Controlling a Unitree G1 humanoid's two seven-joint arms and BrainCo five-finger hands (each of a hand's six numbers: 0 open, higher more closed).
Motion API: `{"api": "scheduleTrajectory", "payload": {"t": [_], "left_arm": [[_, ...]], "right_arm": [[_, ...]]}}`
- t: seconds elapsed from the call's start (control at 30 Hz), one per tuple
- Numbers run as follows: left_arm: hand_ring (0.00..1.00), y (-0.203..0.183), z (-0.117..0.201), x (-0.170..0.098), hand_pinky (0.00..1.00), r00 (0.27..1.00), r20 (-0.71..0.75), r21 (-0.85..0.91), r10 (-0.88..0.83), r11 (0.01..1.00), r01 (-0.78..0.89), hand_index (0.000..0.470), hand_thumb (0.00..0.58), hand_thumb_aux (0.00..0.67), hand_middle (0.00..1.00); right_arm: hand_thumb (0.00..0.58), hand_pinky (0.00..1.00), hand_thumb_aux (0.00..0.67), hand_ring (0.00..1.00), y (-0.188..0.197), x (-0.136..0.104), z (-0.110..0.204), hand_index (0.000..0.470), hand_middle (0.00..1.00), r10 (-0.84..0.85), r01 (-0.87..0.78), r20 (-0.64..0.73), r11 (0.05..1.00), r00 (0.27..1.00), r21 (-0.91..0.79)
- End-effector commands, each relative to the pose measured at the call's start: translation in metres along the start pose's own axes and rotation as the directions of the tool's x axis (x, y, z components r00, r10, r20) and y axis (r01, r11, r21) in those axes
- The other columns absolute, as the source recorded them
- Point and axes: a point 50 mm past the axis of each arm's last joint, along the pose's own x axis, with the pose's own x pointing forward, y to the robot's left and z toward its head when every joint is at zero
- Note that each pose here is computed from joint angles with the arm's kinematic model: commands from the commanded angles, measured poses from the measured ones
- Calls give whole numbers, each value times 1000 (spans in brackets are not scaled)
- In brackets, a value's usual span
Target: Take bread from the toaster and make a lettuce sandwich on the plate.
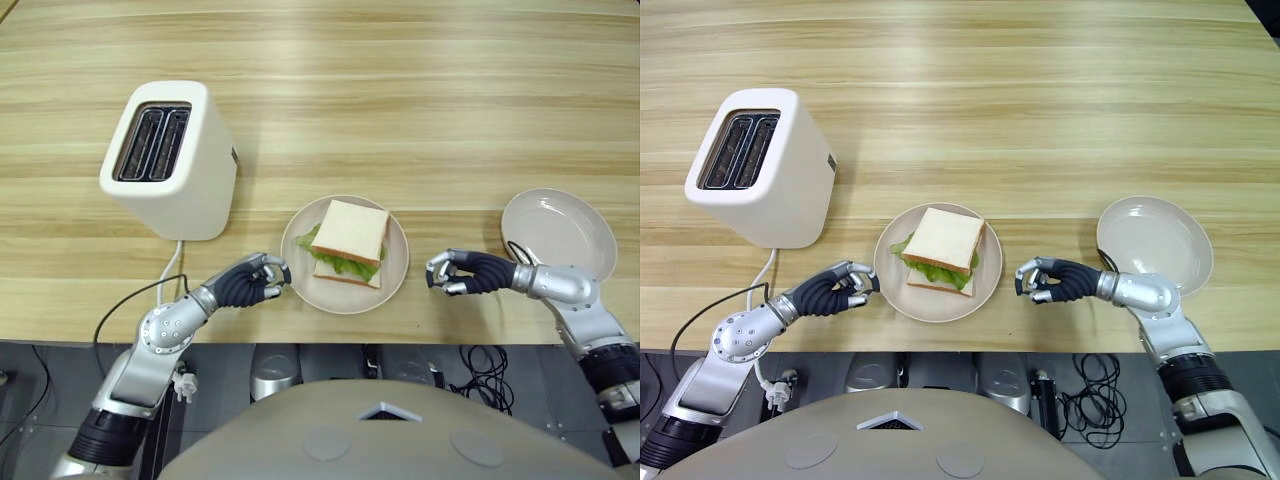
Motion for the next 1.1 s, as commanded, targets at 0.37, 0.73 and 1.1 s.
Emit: {"api": "scheduleTrajectory", "payload": {"t": [0.37, 0.73, 1.1], "left_arm": [[1000, -38, -28, 18, 1000, 986, -131, 169, -102, 978, 124, 460, 580, 670, 1000], [1000, -55, -1, 57, 1000, 982, -15, 250, -186, 951, 183, 460, 580, 670, 1000], [1000, -15, -11, 115, 1000, 997, -44, 291, -63, 954, 74, 460, 580, 670, 1000]], "right_arm": [[580, 1000, 670, 1000, 23, 25, -12, 460, 1000, 107, -184, -242, 928, 964, -324], [580, 1000, 670, 1000, 35, 62, 15, 460, 1000, 98, -138, -111, 881, 989, -452], [580, 1000, 670, 1000, -23, 101, 23, 460, 1000, -93, 57, -42, 851, 995, -521]]}}
